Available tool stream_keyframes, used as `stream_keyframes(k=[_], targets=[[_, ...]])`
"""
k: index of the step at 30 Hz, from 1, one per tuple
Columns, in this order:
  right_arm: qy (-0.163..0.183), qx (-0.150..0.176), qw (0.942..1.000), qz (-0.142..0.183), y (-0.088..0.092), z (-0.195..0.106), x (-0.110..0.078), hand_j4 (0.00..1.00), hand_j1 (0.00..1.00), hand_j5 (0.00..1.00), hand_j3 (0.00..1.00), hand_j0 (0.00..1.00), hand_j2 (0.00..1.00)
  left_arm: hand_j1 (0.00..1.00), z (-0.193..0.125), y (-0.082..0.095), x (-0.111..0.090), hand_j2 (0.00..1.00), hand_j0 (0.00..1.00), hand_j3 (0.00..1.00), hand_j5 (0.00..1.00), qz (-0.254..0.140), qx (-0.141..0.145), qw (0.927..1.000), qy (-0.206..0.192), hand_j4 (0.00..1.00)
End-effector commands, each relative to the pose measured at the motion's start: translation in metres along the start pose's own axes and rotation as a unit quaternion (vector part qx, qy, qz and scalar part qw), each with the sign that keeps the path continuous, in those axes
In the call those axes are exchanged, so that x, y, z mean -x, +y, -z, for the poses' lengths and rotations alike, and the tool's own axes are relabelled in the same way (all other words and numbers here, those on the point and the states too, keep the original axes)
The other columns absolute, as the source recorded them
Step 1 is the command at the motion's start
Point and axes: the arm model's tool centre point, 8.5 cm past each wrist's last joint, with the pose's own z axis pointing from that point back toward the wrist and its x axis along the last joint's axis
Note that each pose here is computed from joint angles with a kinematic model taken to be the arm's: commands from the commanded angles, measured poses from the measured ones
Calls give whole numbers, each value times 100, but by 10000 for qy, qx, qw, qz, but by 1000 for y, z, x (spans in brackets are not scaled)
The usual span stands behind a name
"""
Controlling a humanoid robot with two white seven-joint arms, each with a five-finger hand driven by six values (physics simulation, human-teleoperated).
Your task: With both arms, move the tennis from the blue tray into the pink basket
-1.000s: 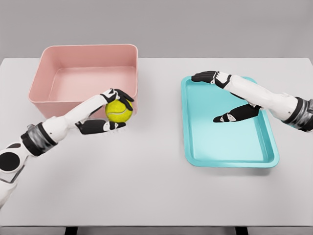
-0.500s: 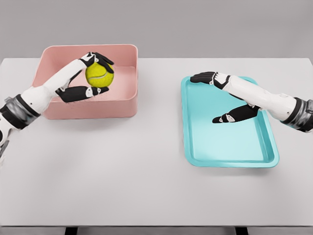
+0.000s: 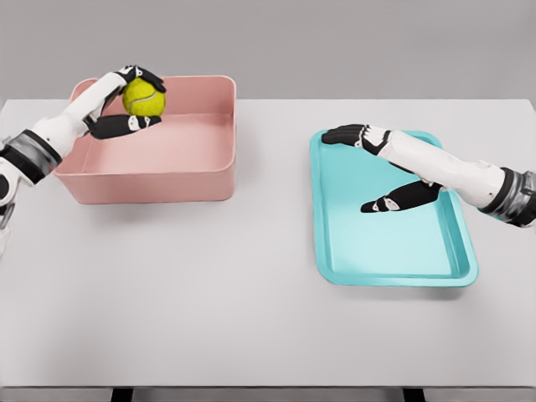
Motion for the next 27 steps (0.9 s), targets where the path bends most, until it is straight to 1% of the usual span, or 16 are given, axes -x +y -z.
stream_keyframes(k=[1, 2, 3, 4, 5, 6, 8, 15, 17, 18, 19, 20, 21, 23, 25, 27], targets=[[-36, 21, 10000, 15, -1, 1, -2, 100, 100, 100, 100, 100, 100, 36, 0, -1, 14, 36, 36, 36, 36, -136, -27, 9996, 238, 36], [-33, 19, 10000, 22, 0, 1, -2, 100, 100, 100, 100, 100, 100, 38, 0, -1, 15, 38, 38, 38, 38, -131, -23, 9996, 250, 38], [-33, 19, 10000, 22, 0, 1, -2, 100, 100, 100, 100, 100, 100, 47, 0, -1, 15, 47, 47, 47, 47, -134, -24, 9996, 257, 47], [-35, 13, 10000, 26, 0, 1, -2, 100, 100, 100, 100, 100, 100, 62, 0, -1, 16, 62, 62, 62, 62, -146, -24, 9995, 285, 62], [-35, 13, 10000, 26, 0, 1, -2, 100, 100, 100, 100, 100, 100, 72, 0, -1, 16, 72, 72, 72, 72, -153, -30, 9994, 323, 72], [-35, 13, 10000, 26, 0, 1, -2, 100, 100, 100, 100, 100, 100, 87, 0, 0, 16, 87, 87, 87, 87, -152, -41, 9993, 324, 87], [-41, 17, 10000, 30, 0, 1, -2, 100, 100, 100, 100, 100, 100, 96, 0, 0, 16, 96, 96, 96, 96, -156, -41, 9993, 331, 96], [-63, 4, 10000, 3, -1, 2, -4, 100, 100, 100, 100, 100, 100, 99, -3, 4, 11, 99, 99, 99, 99, -120, -51, 9997, 186, 99], [-56, 5, 10000, 7, -1, 1, -4, 100, 100, 100, 100, 100, 100, 99, -4, -2, -14, 99, 99, 99, 99, 148, 36, 9985, -534, 99], [-58, 5, 10000, 5, 0, 2, -4, 100, 100, 100, 100, 100, 100, 99, -9, -2, -26, 99, 99, 99, 99, 386, 83, 9945, -965, 99], [-53, 1, 10000, 2, 0, 1, -4, 100, 100, 100, 100, 100, 100, 99, -19, -3, -41, 99, 99, 99, 99, 709, 148, 9857, -1521, 99], [-53, 1, 10000, 2, 0, 1, -4, 100, 100, 100, 100, 100, 100, 99, -26, -2, -61, 99, 99, 99, 99, 1001, 189, 9723, -2103, 99], [-51, 7, 10000, -3, -1, 1, -4, 100, 100, 100, 100, 100, 100, 99, -38, -11, -66, 99, 99, 99, 99, 1145, 281, 9621, -2458, 99], [-50, 8, 10000, -15, -2, 1, -4, 100, 100, 100, 100, 100, 100, 100, -50, -16, -69, 100, 100, 100, 100, 1221, 428, 9604, -2468, 100], [-43, 10, 10000, -23, -2, 0, -4, 100, 100, 100, 100, 100, 100, 100, -62, -23, -67, 100, 100, 100, 100, 1143, 508, 9614, -2450, 100], [-28, 4, 10000, -15, -2, -1, -3, 100, 100, 100, 100, 100, 100, 100, -76, -33, -58, 100, 100, 100, 100, 1088, 665, 9650, -2291, 100]])
